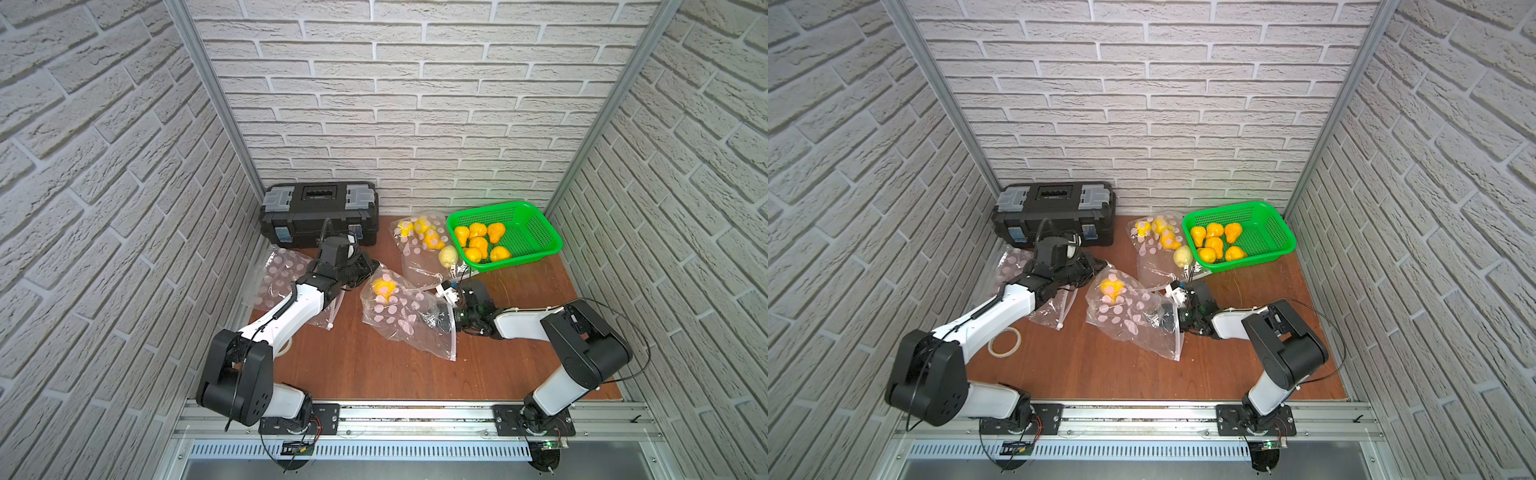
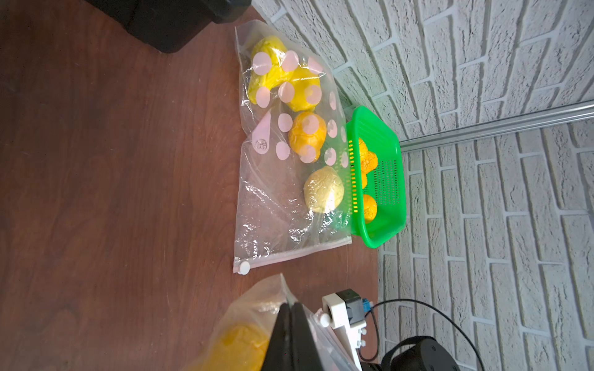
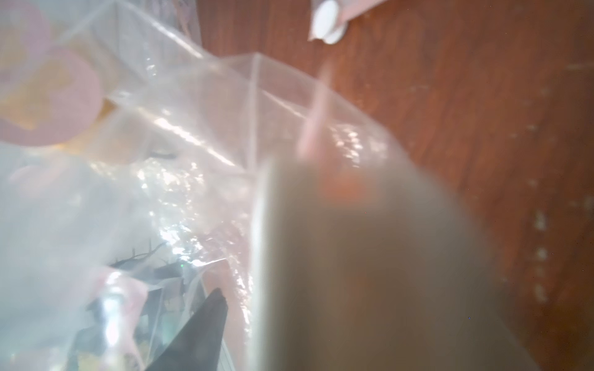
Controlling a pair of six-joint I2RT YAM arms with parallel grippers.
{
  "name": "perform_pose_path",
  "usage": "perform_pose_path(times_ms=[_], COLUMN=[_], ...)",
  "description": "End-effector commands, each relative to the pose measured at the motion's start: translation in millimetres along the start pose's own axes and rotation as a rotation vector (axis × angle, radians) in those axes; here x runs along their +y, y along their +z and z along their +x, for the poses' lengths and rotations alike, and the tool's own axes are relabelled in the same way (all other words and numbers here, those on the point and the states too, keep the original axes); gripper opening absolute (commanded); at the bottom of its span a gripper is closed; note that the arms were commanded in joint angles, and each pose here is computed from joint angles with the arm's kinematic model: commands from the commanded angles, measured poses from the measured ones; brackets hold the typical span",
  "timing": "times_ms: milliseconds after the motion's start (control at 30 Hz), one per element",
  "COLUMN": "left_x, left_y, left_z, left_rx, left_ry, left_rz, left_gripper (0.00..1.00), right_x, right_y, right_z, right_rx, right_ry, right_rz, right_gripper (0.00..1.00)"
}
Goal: Open the zip-top bag and take out the pear
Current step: Pick up the pear from the zipper food storage bag.
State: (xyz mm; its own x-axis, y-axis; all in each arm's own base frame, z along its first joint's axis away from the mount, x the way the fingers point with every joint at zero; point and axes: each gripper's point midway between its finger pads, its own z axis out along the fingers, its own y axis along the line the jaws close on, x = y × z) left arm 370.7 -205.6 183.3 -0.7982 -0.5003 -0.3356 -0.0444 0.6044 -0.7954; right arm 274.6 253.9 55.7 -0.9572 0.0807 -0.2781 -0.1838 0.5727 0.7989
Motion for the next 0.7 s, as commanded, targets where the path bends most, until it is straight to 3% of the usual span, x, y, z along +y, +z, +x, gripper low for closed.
perform_pose_path(times_ms=[0,167,333,667], left_x=[3,28,51,84], left_y=[15,37,53,81], left_z=[8,27,45,78], left_rx=[0.048,0.116,0.164,0.244], left_ry=[-0.010,-0.016,-0.016,-0.023], left_rz=[0.022,-0.040,-0.093,-0.157], left_gripper=[0.00,0.00,0.00,0.00], right_x=[39,56,68,61], right_y=[-4,-1,8,44], right_z=[0,-3,-12,-25], right_rx=[-0.019,-0.062,-0.138,-0.135], right_ry=[-0.232,-0.434,-0.581,-0.677], right_rz=[-0.062,0.035,0.044,0.152], right_gripper=[0.62,0.62,0.61,0.59])
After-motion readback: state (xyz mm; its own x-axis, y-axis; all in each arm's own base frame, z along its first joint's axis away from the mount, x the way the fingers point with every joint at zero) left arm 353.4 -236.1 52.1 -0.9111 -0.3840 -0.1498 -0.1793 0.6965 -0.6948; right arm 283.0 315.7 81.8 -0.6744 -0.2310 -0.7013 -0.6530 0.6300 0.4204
